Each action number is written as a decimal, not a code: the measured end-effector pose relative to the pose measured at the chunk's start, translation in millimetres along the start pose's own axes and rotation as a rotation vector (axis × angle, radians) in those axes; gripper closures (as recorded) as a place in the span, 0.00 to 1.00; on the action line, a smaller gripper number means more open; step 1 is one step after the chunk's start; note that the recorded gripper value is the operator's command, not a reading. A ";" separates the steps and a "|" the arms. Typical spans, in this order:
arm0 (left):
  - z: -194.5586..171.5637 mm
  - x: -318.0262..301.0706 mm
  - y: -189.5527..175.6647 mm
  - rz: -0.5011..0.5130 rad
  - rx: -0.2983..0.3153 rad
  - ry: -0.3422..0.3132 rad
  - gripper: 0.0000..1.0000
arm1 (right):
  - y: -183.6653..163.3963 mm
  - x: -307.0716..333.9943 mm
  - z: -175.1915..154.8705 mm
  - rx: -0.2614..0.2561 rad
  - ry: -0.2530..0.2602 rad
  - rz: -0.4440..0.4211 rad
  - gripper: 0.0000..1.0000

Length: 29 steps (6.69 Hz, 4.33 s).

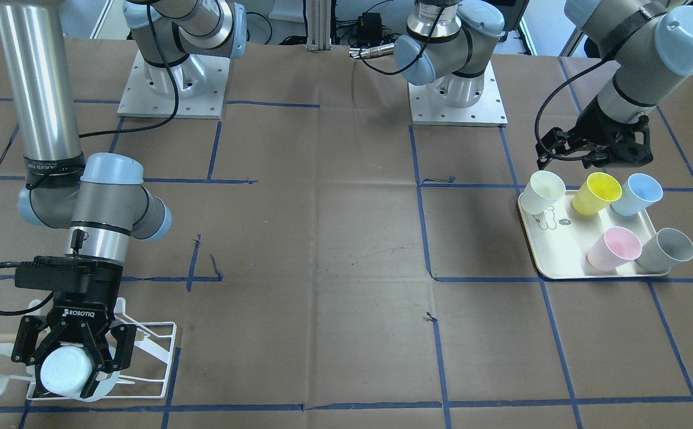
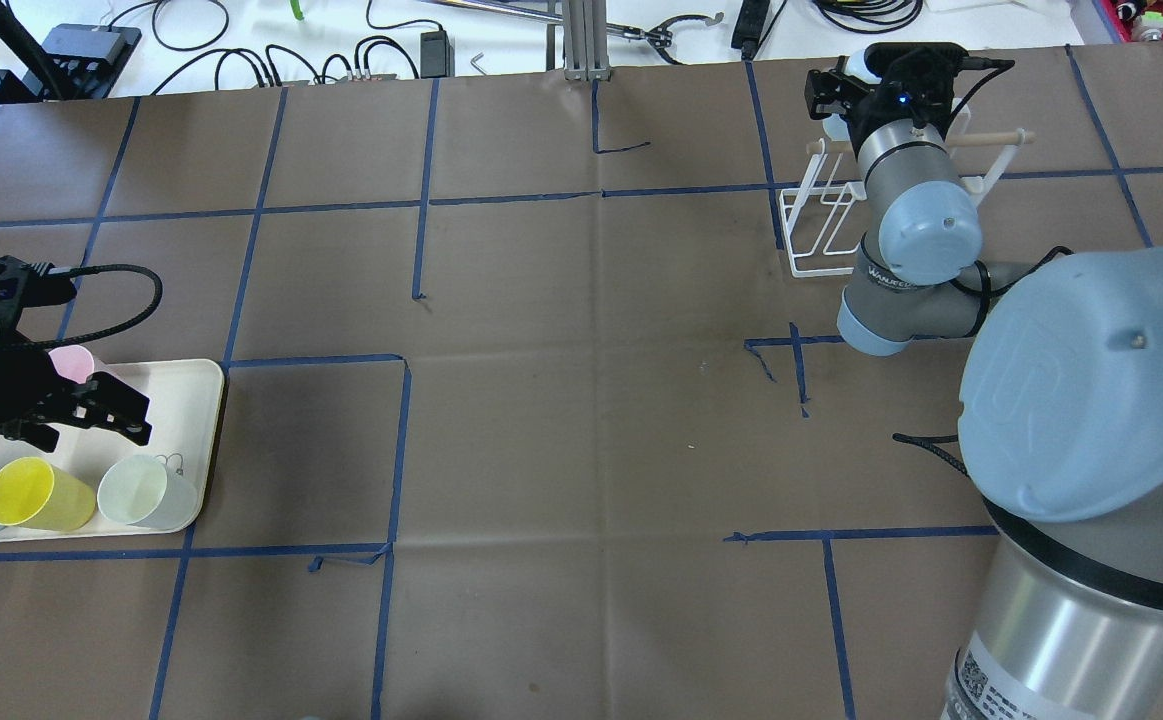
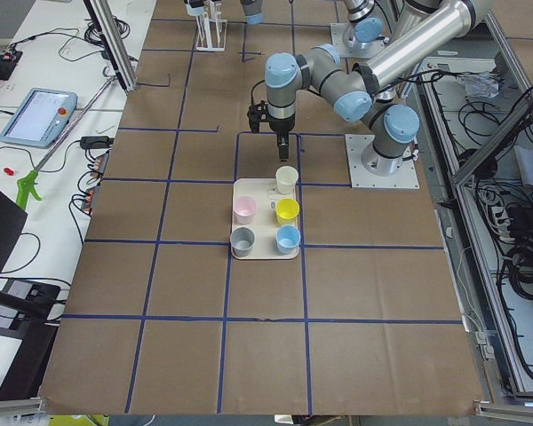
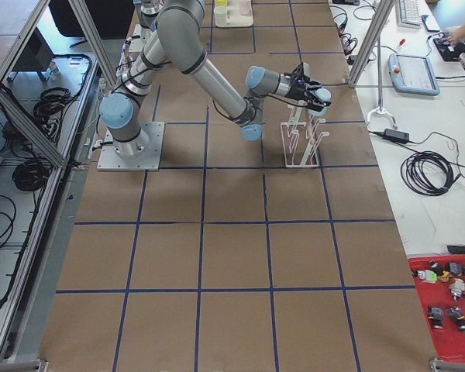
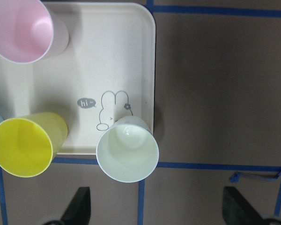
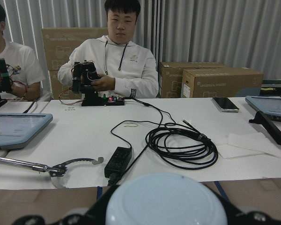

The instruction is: Transfer IKEA cup to right arm and place on rack

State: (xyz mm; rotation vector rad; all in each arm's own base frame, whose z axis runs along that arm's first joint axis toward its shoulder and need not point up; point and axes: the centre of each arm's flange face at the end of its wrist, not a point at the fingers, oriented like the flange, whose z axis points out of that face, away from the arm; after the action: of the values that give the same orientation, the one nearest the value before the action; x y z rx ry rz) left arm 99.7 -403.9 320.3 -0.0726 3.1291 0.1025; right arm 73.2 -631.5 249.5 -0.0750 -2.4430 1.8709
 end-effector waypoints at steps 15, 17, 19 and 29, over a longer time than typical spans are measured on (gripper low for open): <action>21.8 -1.7 -26.7 0.049 0.004 -0.066 1.00 | -104.3 -49.5 -89.6 0.052 -0.106 0.176 0.00; -74.6 4.4 -77.3 0.122 0.009 -0.066 1.00 | -120.1 -75.1 -138.9 0.045 -0.229 0.384 0.00; -146.1 29.5 -142.8 0.220 0.061 -0.047 1.00 | -118.0 -93.4 -170.8 -0.014 -0.317 0.651 0.00; -98.6 217.1 -122.1 0.675 0.956 0.715 0.94 | -86.7 -132.6 -214.1 -0.300 -0.402 1.557 0.00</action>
State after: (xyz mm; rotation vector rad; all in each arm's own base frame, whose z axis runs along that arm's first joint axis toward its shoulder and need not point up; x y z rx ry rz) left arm -112.3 -542.0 408.2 1.1463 3.2069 -1.6983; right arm 222.5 -458.4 386.1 -2.3735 -3.1406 1.7201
